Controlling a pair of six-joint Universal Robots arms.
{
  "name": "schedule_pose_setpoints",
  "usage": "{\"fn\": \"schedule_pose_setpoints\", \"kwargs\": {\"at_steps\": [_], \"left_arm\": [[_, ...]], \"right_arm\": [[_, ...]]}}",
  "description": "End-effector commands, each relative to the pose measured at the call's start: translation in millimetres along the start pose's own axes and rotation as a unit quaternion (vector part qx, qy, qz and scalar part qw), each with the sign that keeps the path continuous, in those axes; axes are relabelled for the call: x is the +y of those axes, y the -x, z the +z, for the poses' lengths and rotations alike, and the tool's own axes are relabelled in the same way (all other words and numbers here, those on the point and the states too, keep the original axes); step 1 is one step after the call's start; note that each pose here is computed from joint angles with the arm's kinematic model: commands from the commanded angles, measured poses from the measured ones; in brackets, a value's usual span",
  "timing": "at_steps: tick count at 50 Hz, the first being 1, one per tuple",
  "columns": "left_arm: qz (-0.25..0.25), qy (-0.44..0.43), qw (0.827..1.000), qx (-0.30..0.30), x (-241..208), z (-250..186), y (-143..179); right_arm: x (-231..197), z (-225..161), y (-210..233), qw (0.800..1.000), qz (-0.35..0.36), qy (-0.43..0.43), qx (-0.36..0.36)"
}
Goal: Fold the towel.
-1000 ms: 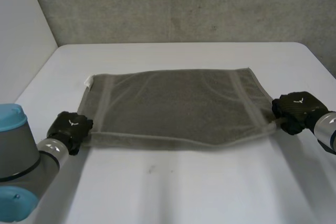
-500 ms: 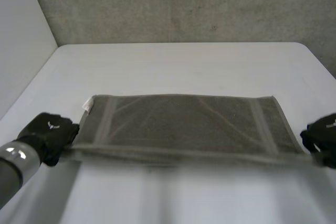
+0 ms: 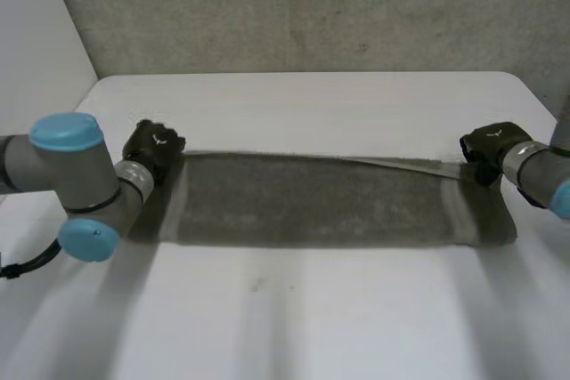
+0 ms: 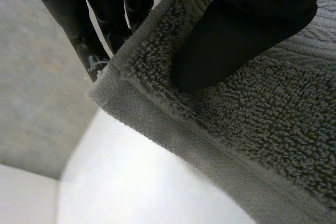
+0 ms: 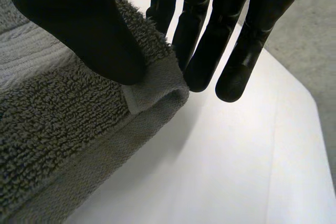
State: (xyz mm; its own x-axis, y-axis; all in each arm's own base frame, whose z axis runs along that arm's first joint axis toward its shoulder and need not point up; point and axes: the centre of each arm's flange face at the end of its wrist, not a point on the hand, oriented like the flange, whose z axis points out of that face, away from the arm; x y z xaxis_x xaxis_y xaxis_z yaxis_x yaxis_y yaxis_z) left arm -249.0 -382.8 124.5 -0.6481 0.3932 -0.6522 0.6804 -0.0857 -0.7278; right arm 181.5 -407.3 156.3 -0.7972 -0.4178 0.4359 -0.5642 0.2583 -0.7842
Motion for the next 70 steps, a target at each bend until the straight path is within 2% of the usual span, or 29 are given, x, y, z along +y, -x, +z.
{"fn": "schedule_pose_setpoints", "kwargs": {"at_steps": [1, 8, 14, 17, 21, 24, 26, 27, 29, 32, 35, 36, 38, 39, 41, 50, 55, 58, 61, 62, 64, 70], "left_arm": [[0.020, -0.039, 0.999, -0.028, -0.5, 12.8, -4.9], [0.023, -0.070, 0.997, -0.027, -16.9, 6.9, -16.7], [0.023, -0.085, 0.995, -0.046, -29.0, -8.4, -3.4], [0.022, -0.079, 0.996, -0.042, -29.9, -19.7, -2.8], [0.016, -0.076, 0.996, -0.046, -34.3, -36.1, 5.7], [0.006, -0.068, 0.997, -0.043, -33.6, -55.4, 9.7], [-0.023, -0.059, 0.997, -0.040, -31.0, -73.2, 12.0], [-0.023, -0.059, 0.997, -0.040, -31.0, -73.3, 12.0], [-0.069, -0.056, 0.995, -0.035, -31.9, -89.3, 12.7], [-0.097, -0.053, 0.993, -0.035, -31.1, -95.7, 14.3], [-0.191, -0.044, 0.980, -0.037, -28.4, -110.4, 20.8], [-0.191, -0.044, 0.980, -0.037, -28.4, -110.4, 20.8], [-0.242, -0.034, 0.969, -0.033, -26.3, -117.0, 22.4], [-0.242, -0.034, 0.969, -0.033, -26.3, -117.0, 22.5], [-0.273, -0.025, 0.961, -0.026, -25.4, -119.9, 21.4], [-0.279, -0.017, 0.960, -0.022, -23.8, -121.6, 19.6], [-0.279, -0.016, 0.960, -0.022, -23.2, -122.0, 19.7], [-0.279, -0.016, 0.960, -0.022, -23.2, -122.0, 19.7], [-0.279, -0.015, 0.960, -0.021, -23.4, -122.7, 19.1], [-0.279, -0.015, 0.960, -0.021, -23.4, -122.7, 19.1], [-0.279, -0.018, 0.960, -0.022, -24.9, -124.7, 20.2], [-0.278, -0.022, 0.960, -0.025, -27.1, -126.4, 22.7]], "right_arm": [[-2.7, 20.2, 4.9, 0.999, -0.011, -0.017, 0.026], [-14.3, 15.9, 9.9, 0.998, -0.019, -0.027, 0.058], [-56.1, -31.4, -14.6, 0.989, 0.017, -0.107, 0.103], [-64.6, -51.7, -15.5, 0.985, 0.026, -0.139, 0.100], [-59.6, -67.3, -14.4, 0.986, 0.024, -0.140, 0.082], [-39.1, -74.1, -14.8, 0.991, 0.032, -0.119, 0.060], [-17.8, -81.5, -5.6, 0.994, 0.037, -0.098, 0.023], [-17.7, -81.5, -5.5, 0.994, 0.037, -0.098, 0.023], [-4.1, -91.9, -0.5, 0.995, 0.045, -0.090, -0.001], [6.3, -94.7, 0.8, 0.995, 0.051, -0.080, -0.009], [33.4, -97.4, 9.4, 0.996, 0.054, -0.062, -0.038], [33.5, -97.4, 9.4, 0.996, 0.054, -0.062, -0.038], [41.8, -95.7, 12.9, 0.996, 0.044, -0.071, -0.041], [41.8, -95.7, 13.0, 0.996, 0.044, -0.071, -0.041], [51.4, -88.4, 18.0, 0.996, 0.031, -0.071, -0.041], [70.4, -65.5, 24.3, 0.997, -0.013, -0.058, -0.047], [74.9, -58.9, 23.5, 0.998, -0.015, -0.052, -0.044], [77.0, -54.3, 16.8, 0.999, -0.018, -0.041, -0.022], [82.0, -51.9, -13.2, 0.998, -0.021, -0.009, 0.056], [82.1, -51.9, -13.3, 0.998, -0.021, -0.009, 0.056], [83.4, -53.4, -43.9, 0.993, -0.025, 0.003, 0.117], [88.4, -55.7, -97.3, 0.981, -0.045, 0.017, 0.190]]}}
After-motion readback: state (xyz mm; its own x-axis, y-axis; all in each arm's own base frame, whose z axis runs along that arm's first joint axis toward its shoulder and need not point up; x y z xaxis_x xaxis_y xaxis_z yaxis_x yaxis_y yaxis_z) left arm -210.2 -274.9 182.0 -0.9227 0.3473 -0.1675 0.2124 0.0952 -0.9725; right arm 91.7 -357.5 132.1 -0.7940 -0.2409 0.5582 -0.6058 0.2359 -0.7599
